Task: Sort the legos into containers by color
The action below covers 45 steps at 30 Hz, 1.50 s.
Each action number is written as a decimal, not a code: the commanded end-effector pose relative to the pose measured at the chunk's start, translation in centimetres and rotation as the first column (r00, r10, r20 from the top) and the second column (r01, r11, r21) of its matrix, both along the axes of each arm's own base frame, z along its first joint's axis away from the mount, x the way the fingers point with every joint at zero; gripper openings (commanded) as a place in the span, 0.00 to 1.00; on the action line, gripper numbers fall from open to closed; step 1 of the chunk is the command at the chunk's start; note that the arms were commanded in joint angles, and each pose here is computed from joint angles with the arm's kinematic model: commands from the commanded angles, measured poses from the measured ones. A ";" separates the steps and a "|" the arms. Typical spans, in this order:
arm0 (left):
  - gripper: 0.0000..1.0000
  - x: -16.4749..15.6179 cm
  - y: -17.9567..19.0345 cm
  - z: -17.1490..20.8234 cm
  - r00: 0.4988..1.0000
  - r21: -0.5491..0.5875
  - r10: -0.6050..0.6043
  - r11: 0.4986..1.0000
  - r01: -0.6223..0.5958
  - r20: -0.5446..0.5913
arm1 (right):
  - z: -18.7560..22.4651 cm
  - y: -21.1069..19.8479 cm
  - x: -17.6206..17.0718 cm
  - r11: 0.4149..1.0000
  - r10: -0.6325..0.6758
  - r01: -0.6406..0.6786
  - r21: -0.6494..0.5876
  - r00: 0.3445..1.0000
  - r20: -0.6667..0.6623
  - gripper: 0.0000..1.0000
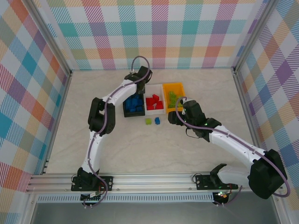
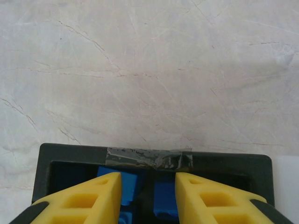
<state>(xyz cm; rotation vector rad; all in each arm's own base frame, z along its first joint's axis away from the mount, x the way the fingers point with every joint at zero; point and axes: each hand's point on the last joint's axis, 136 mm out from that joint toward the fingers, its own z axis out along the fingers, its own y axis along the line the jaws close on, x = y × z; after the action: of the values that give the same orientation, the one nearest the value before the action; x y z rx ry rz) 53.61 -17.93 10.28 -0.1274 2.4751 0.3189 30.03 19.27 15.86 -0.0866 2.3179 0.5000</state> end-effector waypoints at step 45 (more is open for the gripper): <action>1.00 -28.9 5.2 2.9 0.992 -0.493 0.075 0.870 -0.016 0.100 | -12.0 10.0 5.1 0.974 0.161 -0.190 -0.120 0.962 -0.221 0.37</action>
<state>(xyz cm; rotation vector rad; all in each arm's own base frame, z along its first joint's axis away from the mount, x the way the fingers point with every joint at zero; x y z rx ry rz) 25.21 -13.83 13.41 -0.3810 2.3886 -0.3536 34.81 28.66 3.42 -0.3029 2.5814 0.4433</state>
